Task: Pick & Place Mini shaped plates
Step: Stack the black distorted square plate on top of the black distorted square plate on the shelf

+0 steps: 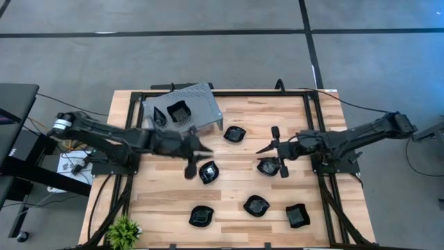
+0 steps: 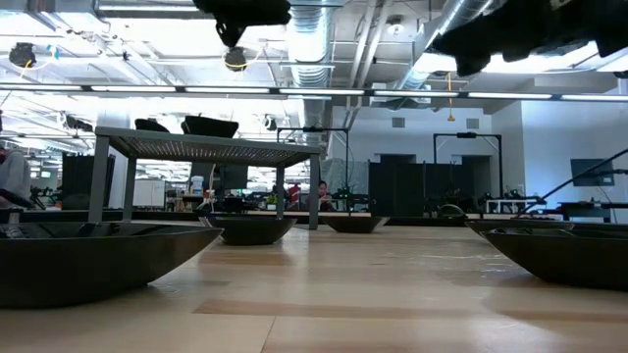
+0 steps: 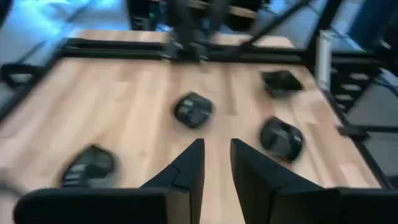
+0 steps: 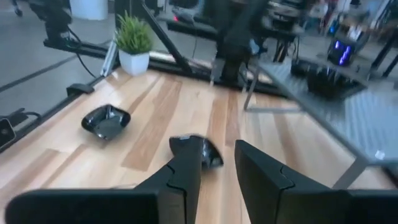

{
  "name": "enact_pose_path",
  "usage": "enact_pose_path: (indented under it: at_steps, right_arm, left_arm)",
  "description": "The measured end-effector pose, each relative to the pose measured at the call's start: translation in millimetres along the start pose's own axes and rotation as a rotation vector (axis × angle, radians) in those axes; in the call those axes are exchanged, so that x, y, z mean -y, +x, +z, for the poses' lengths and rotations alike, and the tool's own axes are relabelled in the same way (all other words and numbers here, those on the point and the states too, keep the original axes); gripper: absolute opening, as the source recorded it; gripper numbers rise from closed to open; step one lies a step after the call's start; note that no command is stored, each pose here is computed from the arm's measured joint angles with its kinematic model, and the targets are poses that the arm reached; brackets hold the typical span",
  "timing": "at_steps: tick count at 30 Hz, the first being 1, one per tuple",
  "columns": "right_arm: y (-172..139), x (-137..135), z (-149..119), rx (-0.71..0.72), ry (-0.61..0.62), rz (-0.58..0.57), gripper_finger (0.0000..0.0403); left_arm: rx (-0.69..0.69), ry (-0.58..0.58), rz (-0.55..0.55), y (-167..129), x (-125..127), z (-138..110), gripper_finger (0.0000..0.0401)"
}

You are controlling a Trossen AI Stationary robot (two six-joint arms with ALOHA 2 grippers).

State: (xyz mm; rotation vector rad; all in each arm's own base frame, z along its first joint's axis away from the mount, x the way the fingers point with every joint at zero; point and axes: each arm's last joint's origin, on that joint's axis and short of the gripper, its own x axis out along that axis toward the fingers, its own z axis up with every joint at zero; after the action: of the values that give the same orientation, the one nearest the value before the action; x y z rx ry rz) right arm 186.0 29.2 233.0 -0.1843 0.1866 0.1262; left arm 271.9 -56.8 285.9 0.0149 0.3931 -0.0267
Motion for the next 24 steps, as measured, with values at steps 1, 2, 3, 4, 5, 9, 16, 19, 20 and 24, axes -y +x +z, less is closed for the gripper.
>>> enact_pose_path:
  at_steps: [1,2,3,4,5,9,16,19,20,24]
  right_arm:
    - [1,0,-1,-0.012,0.023,-0.001,0.0093]
    - [1,0,-2,-0.014,0.047,-0.001,0.0093]
    - [1,0,-2,-0.013,0.071,-0.001,0.0093]
    - [1,0,0,-0.015,0.092,0.001,0.0093]
    - [0,0,2,-0.028,0.11,0.006,0.0093]
    - [-5,-6,8,-0.135,0.168,0.049,0.0093]
    - [1,-26,0,-0.261,0.261,0.127,0.0093]
    - [8,-32,5,-0.29,0.286,0.147,0.0093]
    - [10,-35,8,-0.303,0.299,0.157,0.0093]
    - [17,-56,24,-0.453,0.262,0.229,0.009]
  left_arm:
    - [0.001,0.007,-0.019,6,7,-6,0.0078]
    - [0.004,0.013,-0.035,11,13,-11,0.0078]
    - [0.004,0.019,-0.049,17,18,-16,0.0078]
    - [0.01,0.023,-0.058,22,23,-20,0.0078]
    - [0.015,0.026,-0.062,26,27,-24,0.0078]
    - [-0.021,0.049,-0.046,41,37,-37,0.0078]
    - [-0.076,0.069,-0.022,55,41,-52,0.0078]
    - [-0.076,0.068,-0.018,55,40,-52,0.0078]
    - [-0.074,0.067,-0.018,55,40,-51,0.0078]
    - [-0.048,0.067,-0.02,50,39,-46,0.0078]
